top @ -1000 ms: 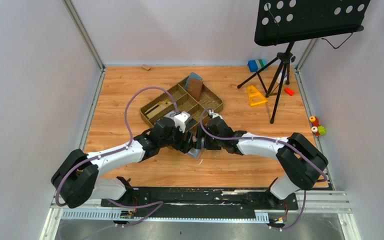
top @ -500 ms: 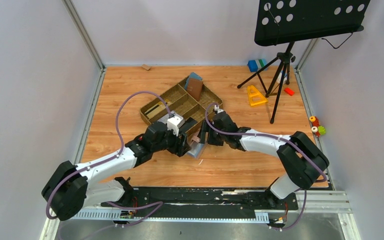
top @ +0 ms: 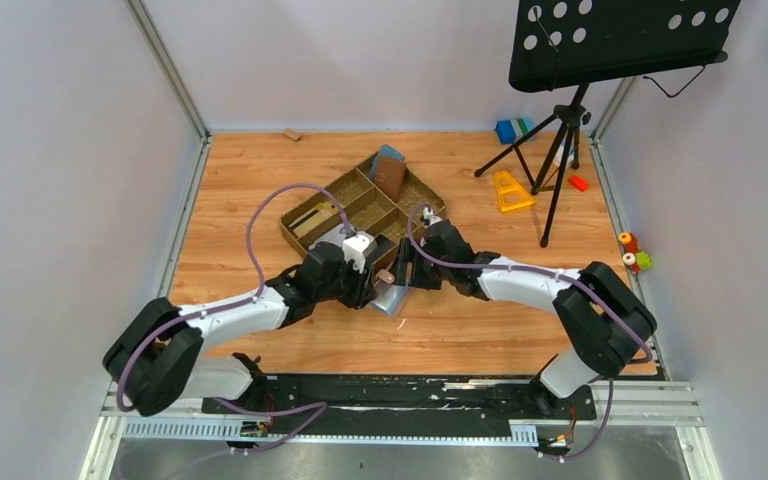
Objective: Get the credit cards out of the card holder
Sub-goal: Open the card holder at the center of the board.
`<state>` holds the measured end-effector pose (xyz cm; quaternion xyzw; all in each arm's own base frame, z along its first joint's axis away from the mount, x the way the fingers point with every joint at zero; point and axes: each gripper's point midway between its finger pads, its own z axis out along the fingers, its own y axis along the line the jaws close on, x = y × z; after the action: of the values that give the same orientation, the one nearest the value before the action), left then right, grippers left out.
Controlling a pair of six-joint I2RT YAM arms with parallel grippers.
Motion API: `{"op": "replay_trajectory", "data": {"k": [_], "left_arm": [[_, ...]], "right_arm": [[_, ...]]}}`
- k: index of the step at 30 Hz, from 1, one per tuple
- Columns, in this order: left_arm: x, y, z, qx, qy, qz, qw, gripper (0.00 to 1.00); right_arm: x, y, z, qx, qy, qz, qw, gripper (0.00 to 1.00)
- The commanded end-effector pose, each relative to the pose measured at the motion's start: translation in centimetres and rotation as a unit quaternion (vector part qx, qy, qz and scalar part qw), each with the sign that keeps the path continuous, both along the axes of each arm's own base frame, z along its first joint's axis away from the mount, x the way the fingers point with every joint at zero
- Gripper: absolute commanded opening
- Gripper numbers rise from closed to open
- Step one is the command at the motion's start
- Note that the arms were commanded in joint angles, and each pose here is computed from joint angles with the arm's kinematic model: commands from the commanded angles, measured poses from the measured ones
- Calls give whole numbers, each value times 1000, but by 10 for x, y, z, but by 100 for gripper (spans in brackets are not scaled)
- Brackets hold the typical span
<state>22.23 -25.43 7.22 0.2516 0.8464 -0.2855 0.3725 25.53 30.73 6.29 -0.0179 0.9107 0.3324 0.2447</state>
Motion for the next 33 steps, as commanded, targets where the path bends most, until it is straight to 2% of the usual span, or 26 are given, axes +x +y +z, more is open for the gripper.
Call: {"op": "replay_trajectory", "data": {"k": [1, 4, 5, 11, 12, 13, 16, 23, 27, 30, 33], "left_arm": [[14, -10, -6, 8, 6, 5, 1000, 28], [17, -8, -17, 24, 22, 17, 999, 3], [18, -7, -19, 29, 25, 23, 999, 0], [15, -7, -17, 19, 31, 28, 999, 0], [15, -8, -15, 14, 30, 28, 999, 0], [15, -8, -13, 10, 30, 29, 999, 0], [6, -16, -5, -23, 34, 3, 999, 0], [-14, -40, 11, -91, 62, -60, 992, 0], [-14, -38, 8, -87, 62, -54, 993, 0], [-8, -30, -4, -59, 64, -32, 996, 1], [-4, -24, -17, -26, 73, -17, 997, 15]], "right_arm": [[8, 5, 25, 18, -36, 0, 999, 67], [3, -6, 25, 10, -41, -11, 999, 67], [2, -10, 26, 9, -45, -14, 999, 67], [-19, -36, 22, 19, -39, -43, 998, 71], [-22, -40, 19, 22, -35, -48, 998, 74], [-25, -44, 16, 26, -28, -55, 998, 81], [-32, -46, 13, 50, -15, -62, 997, 84], [-39, -45, 2, 86, 11, -84, 993, 79], [-40, -47, -10, 85, 35, -107, 990, 72], [-39, -44, -14, 91, 47, -113, 988, 70], [-38, -39, -15, 94, 55, -110, 988, 68]]}}
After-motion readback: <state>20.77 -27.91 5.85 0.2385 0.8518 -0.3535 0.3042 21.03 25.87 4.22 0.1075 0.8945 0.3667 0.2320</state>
